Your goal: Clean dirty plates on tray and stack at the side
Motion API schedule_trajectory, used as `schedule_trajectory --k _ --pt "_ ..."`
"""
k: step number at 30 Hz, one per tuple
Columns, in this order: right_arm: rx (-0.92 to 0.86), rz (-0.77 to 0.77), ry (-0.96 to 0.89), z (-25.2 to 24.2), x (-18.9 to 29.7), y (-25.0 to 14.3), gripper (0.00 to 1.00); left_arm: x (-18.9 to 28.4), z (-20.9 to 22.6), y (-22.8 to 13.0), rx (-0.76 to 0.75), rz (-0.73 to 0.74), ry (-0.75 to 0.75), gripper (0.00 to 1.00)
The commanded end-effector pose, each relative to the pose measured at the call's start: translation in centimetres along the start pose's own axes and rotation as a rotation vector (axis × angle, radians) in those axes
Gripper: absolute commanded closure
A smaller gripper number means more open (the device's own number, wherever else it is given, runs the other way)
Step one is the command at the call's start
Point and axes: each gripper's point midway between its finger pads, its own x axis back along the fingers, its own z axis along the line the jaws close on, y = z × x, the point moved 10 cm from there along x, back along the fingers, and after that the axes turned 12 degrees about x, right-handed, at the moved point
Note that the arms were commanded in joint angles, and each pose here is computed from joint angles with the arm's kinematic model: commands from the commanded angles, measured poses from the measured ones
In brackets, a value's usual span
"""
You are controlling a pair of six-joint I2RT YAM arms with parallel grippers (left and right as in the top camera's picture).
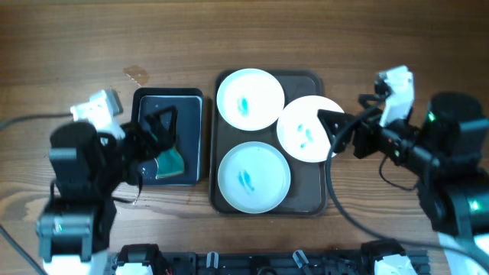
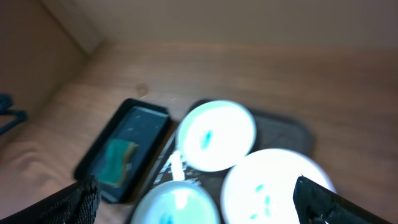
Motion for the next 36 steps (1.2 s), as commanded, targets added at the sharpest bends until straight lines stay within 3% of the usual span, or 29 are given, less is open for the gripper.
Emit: schedule_trajectory --k 1,2,3,5,10,14,19,22,26,30,36 --pt "-0.167 0.054 0.115 0.0 -1.8 0.3 0.0 -0.2 -1.5 0.4 -0.014 0.111 -0.063 0.0" --pt "-0.172 0.076 0.144 0.1 -2.1 0.1 0.0 -0.2 -1.5 -0.1 -0.001 0.16 -0.074 0.0" --pt "-0.181 0.149 0.168 -0.1 -2.8 -0.8 0.11 -0.3 -1.2 -0.5 0.009 0.196 -0.063 0.0" --pt "-0.231 0.28 0.112 -0.6 -3.6 -2.8 0.16 -0.4 -0.7 -0.8 0.024 0.223 -0.025 0.0" --pt "-0.36 0.589 0.084 -0.9 -6.5 -10.6 0.34 -1.5 1.6 -1.4 0.069 0.256 0.202 0.0" --pt "-0.396 0.712 0.11 0.5 -9.4 -17.4 0.4 -2.8 3.0 -2.0 0.109 0.354 0.308 0.07" --pt "-0.348 0.817 0.035 2.0 -12.1 -20.6 0.41 -3.9 3.8 -2.2 0.13 0.403 0.379 0.1" --pt "-0.321 0.863 -0.029 2.1 -14.7 -22.0 0.41 -4.1 4.0 -2.3 0.132 0.408 0.389 0.1" --pt "-0.317 0.853 -0.066 1.2 -17.8 -22.8 0.57 -4.0 4.4 -2.3 0.123 0.394 0.444 0.11" --pt "-0.274 0.788 -0.084 0.9 -18.8 -21.5 0.91 -4.4 5.4 -2.5 0.14 0.396 0.53 0.16" --pt "-0.294 0.743 -0.197 0.2 -19.1 -21.1 0.96 -7.2 6.6 -3.0 0.152 0.475 0.627 0.21"
